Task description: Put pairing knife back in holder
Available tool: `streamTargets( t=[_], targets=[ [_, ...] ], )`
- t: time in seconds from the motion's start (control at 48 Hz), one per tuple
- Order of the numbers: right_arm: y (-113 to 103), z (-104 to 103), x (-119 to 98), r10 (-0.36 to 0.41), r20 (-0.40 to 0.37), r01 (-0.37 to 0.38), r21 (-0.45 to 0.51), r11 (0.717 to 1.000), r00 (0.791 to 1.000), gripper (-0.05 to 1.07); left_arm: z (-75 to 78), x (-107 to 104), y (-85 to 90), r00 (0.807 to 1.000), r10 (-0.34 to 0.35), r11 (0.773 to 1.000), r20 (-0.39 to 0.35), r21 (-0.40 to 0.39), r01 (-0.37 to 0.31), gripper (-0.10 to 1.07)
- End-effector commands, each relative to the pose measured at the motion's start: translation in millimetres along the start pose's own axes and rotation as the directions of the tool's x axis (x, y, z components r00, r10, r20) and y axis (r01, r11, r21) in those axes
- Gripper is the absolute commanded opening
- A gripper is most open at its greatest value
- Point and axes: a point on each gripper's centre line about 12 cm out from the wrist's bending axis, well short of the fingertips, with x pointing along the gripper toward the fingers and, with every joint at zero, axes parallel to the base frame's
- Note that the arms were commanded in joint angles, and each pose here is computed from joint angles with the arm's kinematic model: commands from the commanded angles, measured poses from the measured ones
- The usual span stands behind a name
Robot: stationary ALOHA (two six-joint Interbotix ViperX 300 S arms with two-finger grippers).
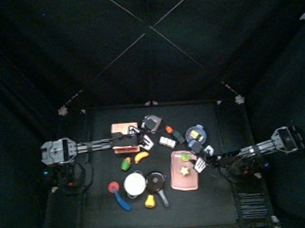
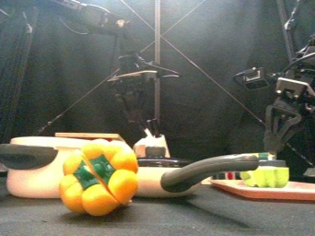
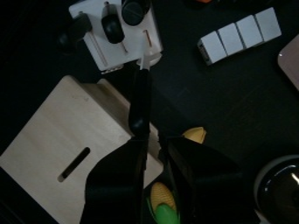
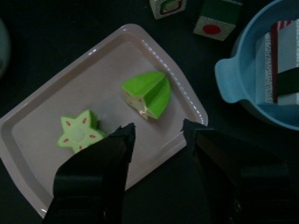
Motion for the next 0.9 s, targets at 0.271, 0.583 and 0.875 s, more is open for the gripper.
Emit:
streamTargets(
  t=[0.271,0.583,0.875],
  targets=[
    [4.3,1.7,0.2,0.022,0.002,-0.022,0.003,1.0,1.0,0.84,21.7,-2.3,6.1,0.997,-0.03,0.999,0.073,-0.032,0.033,0.62],
    [5.2,1.0,2.0,0.021,-0.003,-0.021,0.0,1.0,1.0,0.84,28.3,7.1,8.7,0.994,-0.038,0.998,0.098,-0.037,0.042,0.62],
    [4.8,0.5,2.2,0.02,-0.005,-0.02,0.0,1.0,1.0,0.84,30.4,4.6,7.2,0.991,-0.054,0.998,0.119,-0.037,0.058,0.62]
  ],
)
